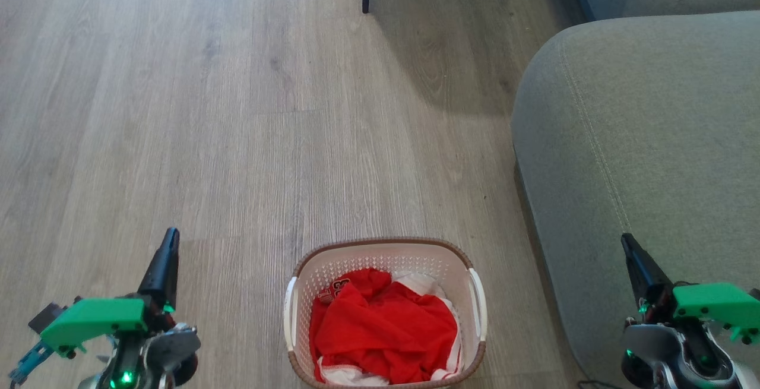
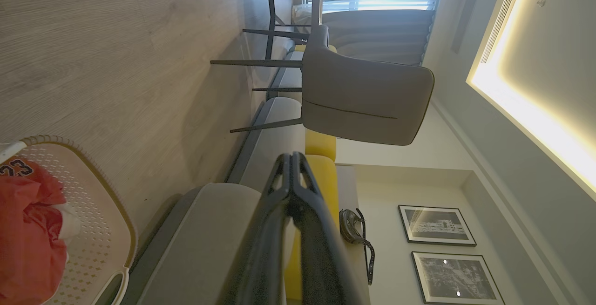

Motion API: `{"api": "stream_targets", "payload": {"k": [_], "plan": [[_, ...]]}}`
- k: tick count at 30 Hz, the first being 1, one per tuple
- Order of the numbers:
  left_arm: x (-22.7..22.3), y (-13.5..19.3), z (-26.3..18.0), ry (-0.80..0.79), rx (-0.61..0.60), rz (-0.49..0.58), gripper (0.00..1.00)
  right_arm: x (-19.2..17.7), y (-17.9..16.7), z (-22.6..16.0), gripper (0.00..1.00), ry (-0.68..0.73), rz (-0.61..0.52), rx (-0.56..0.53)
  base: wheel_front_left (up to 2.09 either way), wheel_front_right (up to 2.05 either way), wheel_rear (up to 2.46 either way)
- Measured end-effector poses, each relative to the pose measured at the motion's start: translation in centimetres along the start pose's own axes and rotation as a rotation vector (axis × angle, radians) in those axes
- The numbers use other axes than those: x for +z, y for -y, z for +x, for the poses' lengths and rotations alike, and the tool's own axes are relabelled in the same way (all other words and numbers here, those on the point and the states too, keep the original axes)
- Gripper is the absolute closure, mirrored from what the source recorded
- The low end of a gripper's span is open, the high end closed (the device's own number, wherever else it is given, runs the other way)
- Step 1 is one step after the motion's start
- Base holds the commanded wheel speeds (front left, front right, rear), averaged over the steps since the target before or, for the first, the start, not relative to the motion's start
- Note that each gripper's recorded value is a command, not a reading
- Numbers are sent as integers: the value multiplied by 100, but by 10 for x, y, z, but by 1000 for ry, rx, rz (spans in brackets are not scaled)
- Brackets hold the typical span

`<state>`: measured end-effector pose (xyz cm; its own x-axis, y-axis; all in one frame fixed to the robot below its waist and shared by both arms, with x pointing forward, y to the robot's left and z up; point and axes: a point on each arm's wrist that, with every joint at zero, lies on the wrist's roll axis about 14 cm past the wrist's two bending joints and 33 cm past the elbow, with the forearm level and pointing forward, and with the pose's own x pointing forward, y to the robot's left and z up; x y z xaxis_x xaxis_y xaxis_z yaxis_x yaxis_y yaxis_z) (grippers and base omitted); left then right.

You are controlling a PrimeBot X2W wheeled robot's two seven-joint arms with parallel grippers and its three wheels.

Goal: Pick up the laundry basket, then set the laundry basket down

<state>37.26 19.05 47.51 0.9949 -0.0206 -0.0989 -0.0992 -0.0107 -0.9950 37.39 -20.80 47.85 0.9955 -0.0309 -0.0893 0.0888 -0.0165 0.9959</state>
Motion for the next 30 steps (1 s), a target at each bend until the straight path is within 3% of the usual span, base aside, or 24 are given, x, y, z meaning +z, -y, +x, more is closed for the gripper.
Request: {"api": "stream_targets", "payload": {"k": [30], "plan": [[1, 0, 0, 4, 0, -1, 100, 0, 0, 0, 100, 3, 6, 0, 0, 0, 0]]}}
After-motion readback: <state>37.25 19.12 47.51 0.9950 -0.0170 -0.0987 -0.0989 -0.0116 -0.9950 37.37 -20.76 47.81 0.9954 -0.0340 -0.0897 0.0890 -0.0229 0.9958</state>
